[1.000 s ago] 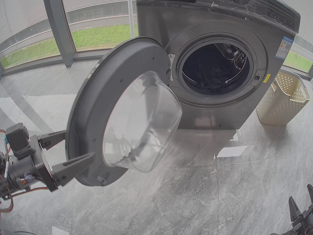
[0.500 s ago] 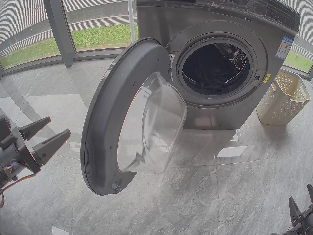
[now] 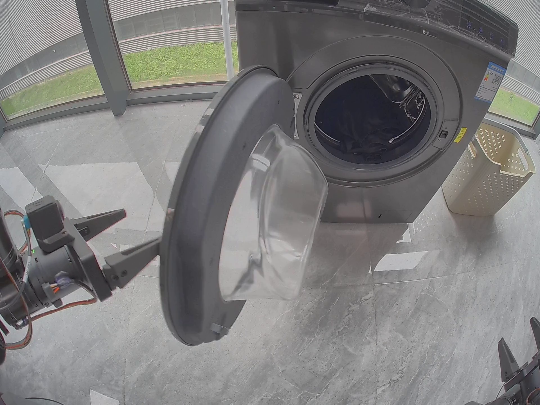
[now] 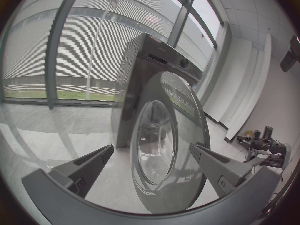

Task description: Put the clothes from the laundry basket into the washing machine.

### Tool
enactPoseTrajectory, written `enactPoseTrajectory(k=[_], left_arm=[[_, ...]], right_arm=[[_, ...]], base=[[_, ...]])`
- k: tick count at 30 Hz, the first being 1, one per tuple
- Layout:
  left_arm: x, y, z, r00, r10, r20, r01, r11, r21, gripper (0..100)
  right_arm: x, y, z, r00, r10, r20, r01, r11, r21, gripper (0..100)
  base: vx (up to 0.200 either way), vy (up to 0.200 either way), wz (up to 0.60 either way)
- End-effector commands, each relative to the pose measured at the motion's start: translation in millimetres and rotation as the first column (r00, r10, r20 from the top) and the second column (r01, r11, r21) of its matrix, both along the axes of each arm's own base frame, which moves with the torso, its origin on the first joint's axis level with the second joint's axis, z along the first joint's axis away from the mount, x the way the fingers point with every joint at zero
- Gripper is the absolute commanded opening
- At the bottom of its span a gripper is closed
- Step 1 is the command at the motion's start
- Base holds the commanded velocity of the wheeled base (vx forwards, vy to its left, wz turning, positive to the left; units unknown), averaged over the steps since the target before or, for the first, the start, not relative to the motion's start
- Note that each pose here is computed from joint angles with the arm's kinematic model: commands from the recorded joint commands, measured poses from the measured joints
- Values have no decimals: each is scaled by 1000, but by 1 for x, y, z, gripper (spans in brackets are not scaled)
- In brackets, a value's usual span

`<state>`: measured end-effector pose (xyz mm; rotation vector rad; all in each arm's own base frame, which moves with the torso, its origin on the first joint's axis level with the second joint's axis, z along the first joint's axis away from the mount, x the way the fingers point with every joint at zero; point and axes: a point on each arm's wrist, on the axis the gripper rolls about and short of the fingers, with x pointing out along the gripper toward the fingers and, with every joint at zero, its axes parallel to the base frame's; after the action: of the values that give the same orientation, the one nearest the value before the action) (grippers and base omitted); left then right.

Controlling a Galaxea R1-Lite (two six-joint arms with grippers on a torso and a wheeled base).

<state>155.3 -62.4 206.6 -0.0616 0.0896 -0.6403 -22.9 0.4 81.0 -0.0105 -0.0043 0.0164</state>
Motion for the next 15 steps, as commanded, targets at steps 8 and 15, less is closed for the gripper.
enactPoseTrajectory(k=[8, 15], left_arm=[[41, -63, 4, 988, -154, -16, 154, 988, 8, 100], [66, -99, 6, 987, -162, 23, 162, 986, -34, 100]], right_arm=[[0, 0, -5, 1000, 0, -4, 0, 1000, 0, 100], [0, 0, -5, 1000, 0, -4, 0, 1000, 0, 100]], base=[[0, 0, 0], [0, 0, 0]])
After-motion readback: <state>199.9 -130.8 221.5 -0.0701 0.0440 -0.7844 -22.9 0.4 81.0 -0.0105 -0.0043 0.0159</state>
